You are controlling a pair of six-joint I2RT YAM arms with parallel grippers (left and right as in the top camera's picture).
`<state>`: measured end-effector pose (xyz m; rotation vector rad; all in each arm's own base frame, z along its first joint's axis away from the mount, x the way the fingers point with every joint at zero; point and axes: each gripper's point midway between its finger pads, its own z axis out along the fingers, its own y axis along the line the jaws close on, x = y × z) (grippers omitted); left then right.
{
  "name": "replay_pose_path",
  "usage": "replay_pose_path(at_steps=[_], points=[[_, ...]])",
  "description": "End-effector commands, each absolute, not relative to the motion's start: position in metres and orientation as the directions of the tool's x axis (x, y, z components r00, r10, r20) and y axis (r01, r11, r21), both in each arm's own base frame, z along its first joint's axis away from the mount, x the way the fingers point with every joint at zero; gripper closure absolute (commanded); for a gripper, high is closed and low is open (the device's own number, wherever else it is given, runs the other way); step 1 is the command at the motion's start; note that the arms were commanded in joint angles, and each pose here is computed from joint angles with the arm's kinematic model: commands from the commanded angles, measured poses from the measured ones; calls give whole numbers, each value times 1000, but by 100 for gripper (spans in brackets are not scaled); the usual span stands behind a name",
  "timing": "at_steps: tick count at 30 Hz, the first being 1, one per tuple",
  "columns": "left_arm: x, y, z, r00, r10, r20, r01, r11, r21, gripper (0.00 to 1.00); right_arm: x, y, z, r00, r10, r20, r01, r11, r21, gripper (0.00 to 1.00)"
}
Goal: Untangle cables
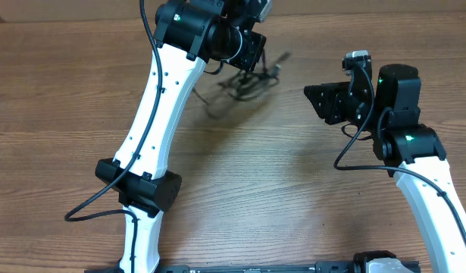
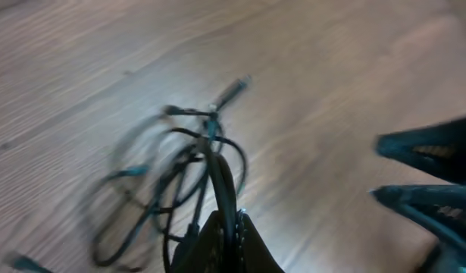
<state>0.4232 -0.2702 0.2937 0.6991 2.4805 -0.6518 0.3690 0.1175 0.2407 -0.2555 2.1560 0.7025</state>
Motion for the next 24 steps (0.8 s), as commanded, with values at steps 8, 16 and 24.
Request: replay_pose_path(at_steps=[8, 16, 24], points=[[382, -301, 346, -676, 360, -643, 721, 501, -479, 96, 348, 136, 243, -428, -265, -864, -713, 687, 143, 42], [370, -310, 355, -675, 355, -646, 733, 420, -535, 96, 349, 138, 226, -482, -264, -835, -706, 681, 192, 37], [360, -318, 369, -684, 335, -649, 730, 332, -598, 96, 367, 139, 218, -400, -320, -858, -748, 655, 105, 23]])
